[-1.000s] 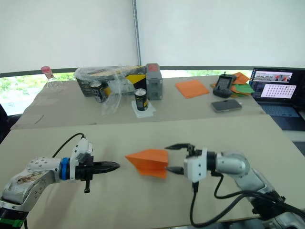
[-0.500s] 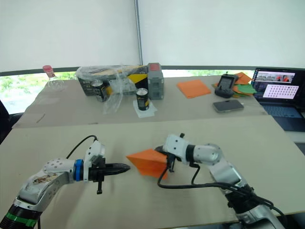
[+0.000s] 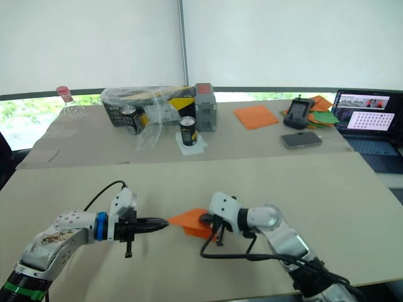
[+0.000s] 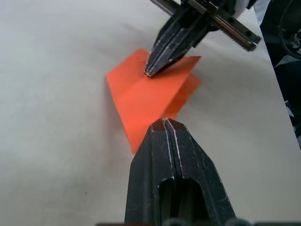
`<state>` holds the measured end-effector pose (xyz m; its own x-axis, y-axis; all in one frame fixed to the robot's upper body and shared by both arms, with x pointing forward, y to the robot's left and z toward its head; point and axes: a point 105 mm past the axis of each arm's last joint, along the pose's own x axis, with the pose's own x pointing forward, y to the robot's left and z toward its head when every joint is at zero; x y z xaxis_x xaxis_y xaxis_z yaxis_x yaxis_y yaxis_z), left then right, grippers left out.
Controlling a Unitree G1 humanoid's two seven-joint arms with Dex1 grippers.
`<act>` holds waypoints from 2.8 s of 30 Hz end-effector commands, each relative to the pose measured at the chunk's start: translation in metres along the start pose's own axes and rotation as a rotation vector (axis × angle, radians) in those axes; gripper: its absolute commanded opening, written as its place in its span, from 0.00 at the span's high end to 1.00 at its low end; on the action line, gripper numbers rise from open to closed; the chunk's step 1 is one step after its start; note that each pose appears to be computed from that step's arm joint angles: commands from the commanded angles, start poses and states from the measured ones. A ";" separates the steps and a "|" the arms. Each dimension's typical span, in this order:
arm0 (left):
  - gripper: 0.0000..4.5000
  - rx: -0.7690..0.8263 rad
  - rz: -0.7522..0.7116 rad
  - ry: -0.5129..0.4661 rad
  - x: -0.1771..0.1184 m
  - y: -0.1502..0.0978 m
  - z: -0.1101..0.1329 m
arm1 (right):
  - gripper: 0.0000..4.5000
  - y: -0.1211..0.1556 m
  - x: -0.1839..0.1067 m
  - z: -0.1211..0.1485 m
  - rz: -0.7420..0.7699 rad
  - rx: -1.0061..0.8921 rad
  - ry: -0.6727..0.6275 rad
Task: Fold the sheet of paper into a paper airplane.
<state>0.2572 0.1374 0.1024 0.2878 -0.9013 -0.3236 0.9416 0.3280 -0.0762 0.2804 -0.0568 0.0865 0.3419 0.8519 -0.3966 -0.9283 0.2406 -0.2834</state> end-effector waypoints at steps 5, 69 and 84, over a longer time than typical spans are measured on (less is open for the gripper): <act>1.00 0.039 -0.019 -0.001 -0.004 -0.001 0.008 | 0.99 0.011 0.000 -0.001 -0.006 0.003 -0.010; 1.00 0.076 -0.053 0.174 0.046 0.002 -0.058 | 0.35 -0.013 -0.037 -0.015 -0.010 0.584 -0.054; 1.00 0.070 -0.053 0.172 0.048 0.003 -0.058 | 0.99 -0.005 -0.038 -0.012 0.019 0.413 -0.058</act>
<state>0.2654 0.0986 0.0574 0.1894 -0.8993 -0.3941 0.9803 0.1964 0.0229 0.2772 -0.0995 0.0818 0.3407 0.8672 -0.3633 -0.8747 0.4340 0.2156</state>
